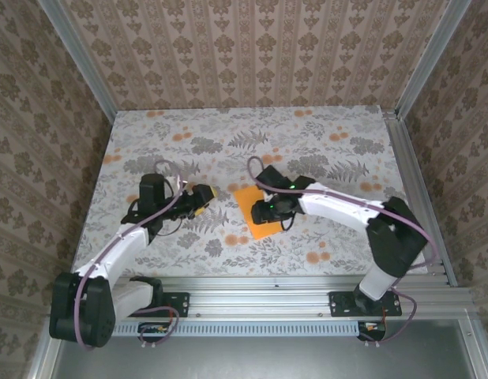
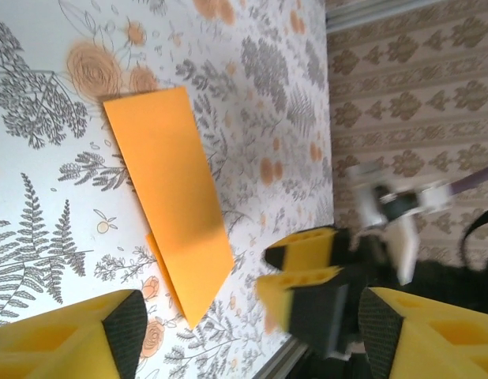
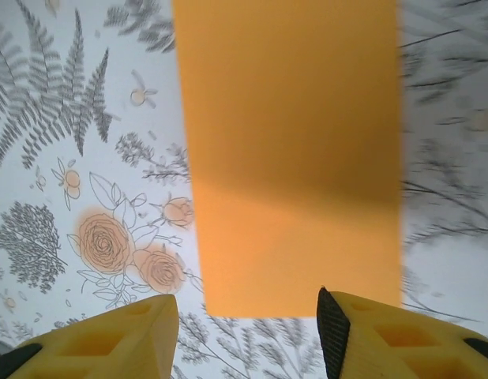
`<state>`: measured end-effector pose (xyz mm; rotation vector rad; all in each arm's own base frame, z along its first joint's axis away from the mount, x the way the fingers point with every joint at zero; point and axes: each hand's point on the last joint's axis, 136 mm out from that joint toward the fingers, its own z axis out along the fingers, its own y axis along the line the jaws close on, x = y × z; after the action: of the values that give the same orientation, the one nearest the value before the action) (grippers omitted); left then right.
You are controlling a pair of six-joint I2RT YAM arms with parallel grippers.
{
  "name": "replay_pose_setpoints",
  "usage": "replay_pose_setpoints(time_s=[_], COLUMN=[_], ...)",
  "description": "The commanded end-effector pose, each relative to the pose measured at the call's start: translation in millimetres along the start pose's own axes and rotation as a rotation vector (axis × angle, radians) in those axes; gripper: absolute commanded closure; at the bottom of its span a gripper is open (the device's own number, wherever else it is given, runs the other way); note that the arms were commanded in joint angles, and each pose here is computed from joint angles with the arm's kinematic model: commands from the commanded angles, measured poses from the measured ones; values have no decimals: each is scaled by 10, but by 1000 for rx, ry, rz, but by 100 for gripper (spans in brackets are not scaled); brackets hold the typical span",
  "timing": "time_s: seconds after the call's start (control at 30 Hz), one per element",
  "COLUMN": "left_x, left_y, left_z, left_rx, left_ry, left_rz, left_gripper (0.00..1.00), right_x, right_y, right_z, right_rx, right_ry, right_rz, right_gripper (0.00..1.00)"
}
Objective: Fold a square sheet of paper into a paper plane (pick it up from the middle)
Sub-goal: Turn over the paper at the center of the table, then third fold the triangle at the center of the table.
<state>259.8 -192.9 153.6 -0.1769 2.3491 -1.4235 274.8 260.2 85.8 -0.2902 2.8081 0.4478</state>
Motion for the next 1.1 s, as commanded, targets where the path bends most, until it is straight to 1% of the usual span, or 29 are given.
replay_pose_setpoints(time_s=[0.0, 0.1, 0.17, 0.2, 0.27, 0.4, 0.53, 0.6, 0.67, 0.8, 0.9, 1.07], left_x=[-27, 13, 61, 46, 136, 303, 476, 550, 615, 757, 801, 822], left_y=[-90, -120, -164, -144, -155, -73, 15, 99, 151, 339, 463, 544], left_z=[143, 342, 490, 577, 746, 1053, 1251, 1297, 1321, 1341, 1329, 1320], left_rx=[-24, -68, -71, -100, -117, -160, -193, -233, -251, -313, -348, -380], left_ry=[19, 65, 107, 108, 155, 243, 315, 342, 363, 410, 418, 423], left_rz=[97, 153, 182, 200, 227, 251, 262, 270, 273, 275, 272, 287], left_gripper=[32, 39, 45, 48, 52, 61, 72, 74, 78, 80, 83, 86], right_x=[129, 112, 113, 114, 126, 153, 191, 210, 217, 214, 218, 201], right_y=[-216, -333, -386, -412, -449, -498, -550, -578, -598, -628, -636, -603], right_z=[-30, -77, -103, -108, -110, -105, -74, -63, -54, -38, -18, 1], right_rx=[-37, -80, -106, -120, -140, -178, -204, -207, -216, -222, -222, -246], right_ry=[26, -5, -16, -22, -23, -29, -29, -27, -29, -29, -26, -29], right_rz=[79, 124, 152, 167, 188, 225, 259, 269, 279, 291, 293, 303], right_gripper=[46, 46, 46, 45, 45, 45, 45, 45, 45, 45, 44, 44])
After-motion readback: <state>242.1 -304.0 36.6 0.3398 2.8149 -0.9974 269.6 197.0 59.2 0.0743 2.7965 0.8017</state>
